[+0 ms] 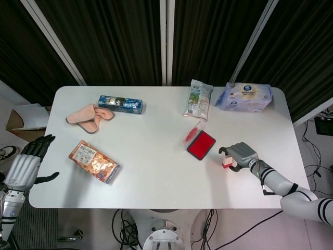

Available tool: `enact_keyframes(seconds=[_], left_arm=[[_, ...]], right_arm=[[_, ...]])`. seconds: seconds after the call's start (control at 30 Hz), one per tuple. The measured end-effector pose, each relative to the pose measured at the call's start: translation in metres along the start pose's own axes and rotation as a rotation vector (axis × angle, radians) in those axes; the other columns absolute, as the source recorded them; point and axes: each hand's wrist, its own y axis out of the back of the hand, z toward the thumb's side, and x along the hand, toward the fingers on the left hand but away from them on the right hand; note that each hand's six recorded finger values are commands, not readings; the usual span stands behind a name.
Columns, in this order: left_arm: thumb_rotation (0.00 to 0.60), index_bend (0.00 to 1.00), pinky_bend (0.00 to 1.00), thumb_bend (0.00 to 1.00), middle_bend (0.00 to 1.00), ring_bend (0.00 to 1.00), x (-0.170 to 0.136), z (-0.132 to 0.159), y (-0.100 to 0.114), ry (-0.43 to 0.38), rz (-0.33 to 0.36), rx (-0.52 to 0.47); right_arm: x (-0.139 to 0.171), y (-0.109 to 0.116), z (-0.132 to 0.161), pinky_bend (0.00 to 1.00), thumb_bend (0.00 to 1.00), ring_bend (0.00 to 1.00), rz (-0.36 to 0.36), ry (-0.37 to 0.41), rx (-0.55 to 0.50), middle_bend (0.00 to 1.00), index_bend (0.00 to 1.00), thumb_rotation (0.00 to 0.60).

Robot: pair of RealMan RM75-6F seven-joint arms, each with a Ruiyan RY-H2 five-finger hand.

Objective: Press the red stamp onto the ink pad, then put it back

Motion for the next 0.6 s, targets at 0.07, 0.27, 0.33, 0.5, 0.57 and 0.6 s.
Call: enact_keyframes(seconds=[0.07, 0.27, 0.33, 0.5, 0.57, 0.6], left_arm=[[0.579, 0.04, 0.18, 0.02, 0.07, 0.08, -0.0001, 0.0, 0.0001, 0.0, 0.0, -0.001], [0.586, 0.04, 0.18, 0.02, 0.07, 0.08, -0.0002, -0.0005, 0.0005, 0.0, 0.0, 0.0], [0.584, 0.04, 0.18, 0.02, 0.07, 0.08, 0.0001, 0.0, 0.0013, -0.002, 0.003, 0.001], [0.582, 0.04, 0.18, 0.02, 0.07, 0.08, -0.0004, 0.0002, 0.0013, -0.002, 0.002, 0.001], [0.579, 0.04, 0.18, 0.02, 0.07, 0.08, -0.0006, 0.0, 0.0012, -0.001, 0.002, 0.001], [0.58, 0.04, 0.18, 0.02, 0.07, 0.08, -0.0008, 0.0, 0.0013, -0.001, 0.003, 0.001]], right_arm=[[0.0013, -0.0005, 0.0004, 0.89, 0.26, 0.77, -0.001, 0.002, 0.0, 0.35, 0.23, 0.6], [0.0052, -0.0017, -0.0011, 0.89, 0.26, 0.77, -0.004, -0.001, -0.002, 0.35, 0.23, 0.6], [0.0058, -0.0016, -0.0015, 0.89, 0.26, 0.77, -0.005, -0.002, -0.003, 0.35, 0.23, 0.6], [0.0069, -0.0015, -0.0005, 0.89, 0.26, 0.77, -0.008, 0.001, -0.003, 0.36, 0.23, 0.6], [0.0073, -0.0012, -0.0002, 0.89, 0.26, 0.77, -0.011, 0.003, -0.001, 0.36, 0.23, 0.6], [0.0075, -0.0009, -0.0001, 0.89, 0.26, 0.77, -0.013, 0.003, 0.0, 0.36, 0.23, 0.6]])
